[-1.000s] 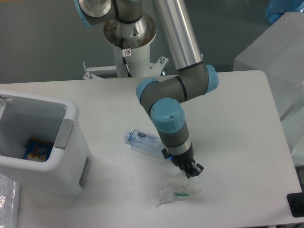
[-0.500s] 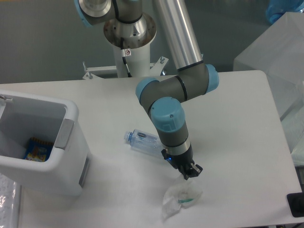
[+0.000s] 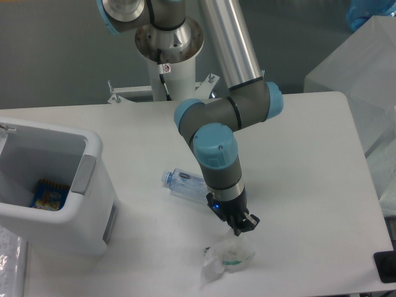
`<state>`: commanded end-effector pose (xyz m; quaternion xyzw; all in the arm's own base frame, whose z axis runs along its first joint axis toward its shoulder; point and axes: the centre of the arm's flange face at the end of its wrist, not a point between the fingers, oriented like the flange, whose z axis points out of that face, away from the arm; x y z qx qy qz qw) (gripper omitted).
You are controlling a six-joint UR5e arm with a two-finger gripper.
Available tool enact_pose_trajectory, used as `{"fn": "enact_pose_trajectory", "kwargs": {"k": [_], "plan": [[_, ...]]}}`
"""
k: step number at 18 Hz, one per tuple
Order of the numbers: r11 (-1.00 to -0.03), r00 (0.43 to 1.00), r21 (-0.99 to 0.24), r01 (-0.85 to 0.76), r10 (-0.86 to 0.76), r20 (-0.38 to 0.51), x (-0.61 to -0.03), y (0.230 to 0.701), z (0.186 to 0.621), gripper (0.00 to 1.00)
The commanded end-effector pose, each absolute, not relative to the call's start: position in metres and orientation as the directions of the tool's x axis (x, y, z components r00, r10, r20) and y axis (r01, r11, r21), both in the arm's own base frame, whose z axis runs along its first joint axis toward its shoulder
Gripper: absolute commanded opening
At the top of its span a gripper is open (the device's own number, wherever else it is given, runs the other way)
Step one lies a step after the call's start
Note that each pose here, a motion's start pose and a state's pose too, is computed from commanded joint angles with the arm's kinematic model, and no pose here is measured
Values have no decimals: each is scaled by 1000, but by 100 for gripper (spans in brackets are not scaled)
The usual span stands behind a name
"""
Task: Place the trash in the trash can
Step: 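Lift the wrapper and carry it over the white trash bin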
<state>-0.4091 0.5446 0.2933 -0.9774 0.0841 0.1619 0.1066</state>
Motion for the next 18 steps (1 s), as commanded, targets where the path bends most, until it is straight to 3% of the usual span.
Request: {"fn": "enact_pose_trajectory", "kwargs": {"k": [10, 18], "plan": [[-840, 963, -542, 11, 156, -221, -347, 533, 438, 0], [-753, 960, -658, 6, 189, -207, -262, 518, 530, 0]]}}
